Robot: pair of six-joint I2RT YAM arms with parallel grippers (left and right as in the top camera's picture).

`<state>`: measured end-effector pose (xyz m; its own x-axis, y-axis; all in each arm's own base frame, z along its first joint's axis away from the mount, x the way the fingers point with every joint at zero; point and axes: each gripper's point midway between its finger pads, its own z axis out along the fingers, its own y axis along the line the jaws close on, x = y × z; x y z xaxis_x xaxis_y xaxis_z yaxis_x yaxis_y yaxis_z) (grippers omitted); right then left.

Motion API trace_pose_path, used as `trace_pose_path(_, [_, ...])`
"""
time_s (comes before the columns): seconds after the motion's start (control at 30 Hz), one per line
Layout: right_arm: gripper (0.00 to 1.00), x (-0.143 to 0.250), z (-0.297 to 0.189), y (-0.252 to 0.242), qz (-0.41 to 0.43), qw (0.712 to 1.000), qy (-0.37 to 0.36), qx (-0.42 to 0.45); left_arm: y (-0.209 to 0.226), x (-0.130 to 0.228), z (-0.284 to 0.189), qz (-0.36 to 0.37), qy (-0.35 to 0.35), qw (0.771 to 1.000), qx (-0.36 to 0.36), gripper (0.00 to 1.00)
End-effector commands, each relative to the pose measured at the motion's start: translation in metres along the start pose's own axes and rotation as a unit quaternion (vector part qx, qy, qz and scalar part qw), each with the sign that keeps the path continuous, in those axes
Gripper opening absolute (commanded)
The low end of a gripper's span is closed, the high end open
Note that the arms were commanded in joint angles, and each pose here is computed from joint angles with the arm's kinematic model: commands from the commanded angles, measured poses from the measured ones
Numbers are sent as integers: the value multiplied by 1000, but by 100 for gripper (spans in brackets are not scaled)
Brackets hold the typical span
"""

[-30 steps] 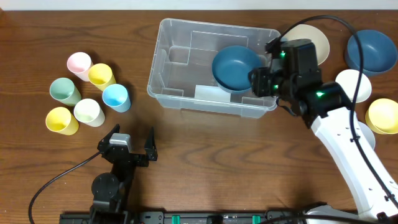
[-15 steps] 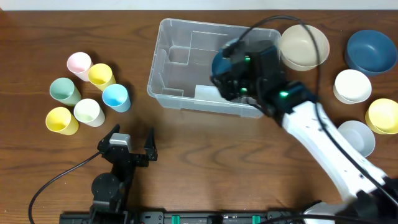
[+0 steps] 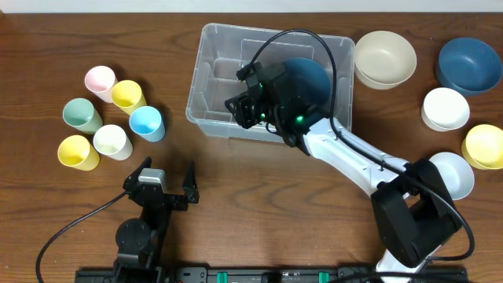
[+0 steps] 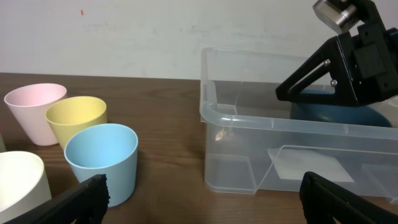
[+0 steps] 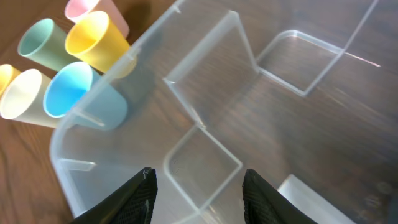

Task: Pack container
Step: 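Move the right gripper to the beige bowl and grasp its rim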

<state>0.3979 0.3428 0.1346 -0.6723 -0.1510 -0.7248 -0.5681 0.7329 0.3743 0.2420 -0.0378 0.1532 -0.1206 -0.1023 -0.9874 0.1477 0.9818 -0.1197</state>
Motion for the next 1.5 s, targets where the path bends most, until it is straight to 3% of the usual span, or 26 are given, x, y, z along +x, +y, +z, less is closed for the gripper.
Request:
trace_pose_path(0.0, [46,4,2,17,4,1000,6,-21,1,15,1,2,23,1000,1,98])
trace_pose_path(0.3, [43,30,5,39,-3,998,49,-35,1,15,1,2,23,1000,1,98])
trace_pose_path(0.7, [38,59,1,33,10,994,107,-20,1,15,1,2,23,1000,1,98])
trace_pose_path(0.87, [42,31,-1,25,12,997,71,-19,1,15,1,2,23,1000,1,98])
trace_pose_path(1.03, [43,-26,-18,7,19,1000,24,-5,1,15,1,2,23,1000,1,98])
trace_pose_path(1.23, [45,-74,-66,-56,32,990,19,138,1,15,1,2,23,1000,1,98])
trace_pose_path(1.47, [53,-82,-146,-165,141,938,17,318,1,15,1,2,23,1000,1,98])
